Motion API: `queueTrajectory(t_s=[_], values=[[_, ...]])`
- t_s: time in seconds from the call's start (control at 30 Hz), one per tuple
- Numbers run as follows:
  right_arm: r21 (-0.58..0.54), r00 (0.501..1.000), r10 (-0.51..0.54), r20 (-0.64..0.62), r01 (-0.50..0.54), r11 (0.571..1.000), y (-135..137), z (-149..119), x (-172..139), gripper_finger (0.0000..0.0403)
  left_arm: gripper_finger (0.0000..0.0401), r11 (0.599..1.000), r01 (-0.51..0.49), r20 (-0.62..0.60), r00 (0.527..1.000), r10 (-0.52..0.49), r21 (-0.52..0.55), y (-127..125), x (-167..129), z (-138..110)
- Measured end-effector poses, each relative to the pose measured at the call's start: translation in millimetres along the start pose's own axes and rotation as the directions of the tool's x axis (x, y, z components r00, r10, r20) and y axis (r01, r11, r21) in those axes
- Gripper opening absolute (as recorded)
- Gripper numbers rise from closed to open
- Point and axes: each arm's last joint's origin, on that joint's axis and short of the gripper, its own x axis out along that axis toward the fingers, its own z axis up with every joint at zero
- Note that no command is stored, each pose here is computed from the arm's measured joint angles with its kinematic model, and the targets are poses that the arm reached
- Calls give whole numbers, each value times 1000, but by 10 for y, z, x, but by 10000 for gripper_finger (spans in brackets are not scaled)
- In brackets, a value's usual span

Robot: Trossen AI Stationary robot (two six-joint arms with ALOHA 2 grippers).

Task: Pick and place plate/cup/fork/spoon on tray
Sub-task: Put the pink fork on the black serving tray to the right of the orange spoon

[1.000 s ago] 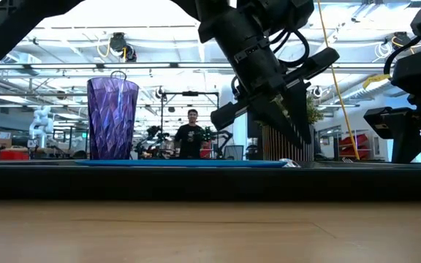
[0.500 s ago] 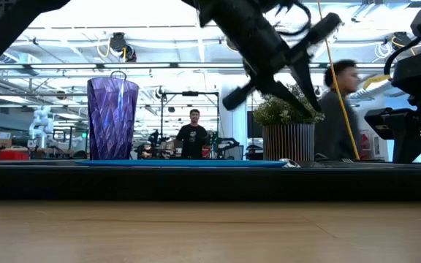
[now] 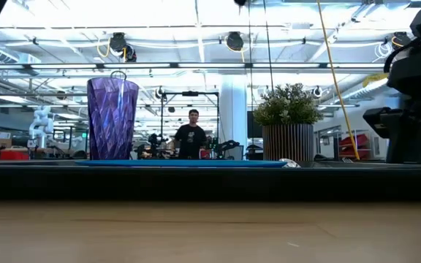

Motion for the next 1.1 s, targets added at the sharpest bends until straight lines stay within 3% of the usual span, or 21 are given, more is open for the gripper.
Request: queueTrajectory(t_s=[0.1, 0.2, 0.4, 0.53, 0.67, 0.77, 0.97, 1.1], values=[[35, 1000, -23, 10, 22, 999, -6, 7, 0, 157, 56, 981, 21, 85, 996, -38, 193, -61, -22, 81], [70, 998, -45, 39, 42, 997, -10, 34, -1, 157, 56, 951, -1, 187, 981, -59, 309, -53, -21, 204], [123, 981, -134, 139, 117, 986, -28, 124, -11, 157, 56, 938, -50, 329, 942, -70, 344, 147, 48, 435], [153, 962, -156, 226, 123, 980, -28, 209, -26, 157, 56, 923, 21, 335, 928, -161, 385, 276, 106, 511], [141, 897, -260, 357, 224, 964, -50, 343, -73, 157, 56, 874, 55, 321, 917, -235, 483, 338, 134, 538], [119, 840, -334, 428, 314, 942, -67, 422, -115, 157, 56, 871, 49, 321, 918, -232, 489, 356, 142, 544], [162, 789, -338, 513, 297, 941, -66, 515, -167, 157, 56, 825, 13, 314, 921, -230, 565, 362, 146, 538], [198, 710, -443, 548, 404, 893, -124, 579, -221, 157, 56, 818, -3, 339, 911, -234, 575, 357, 137, 562]])
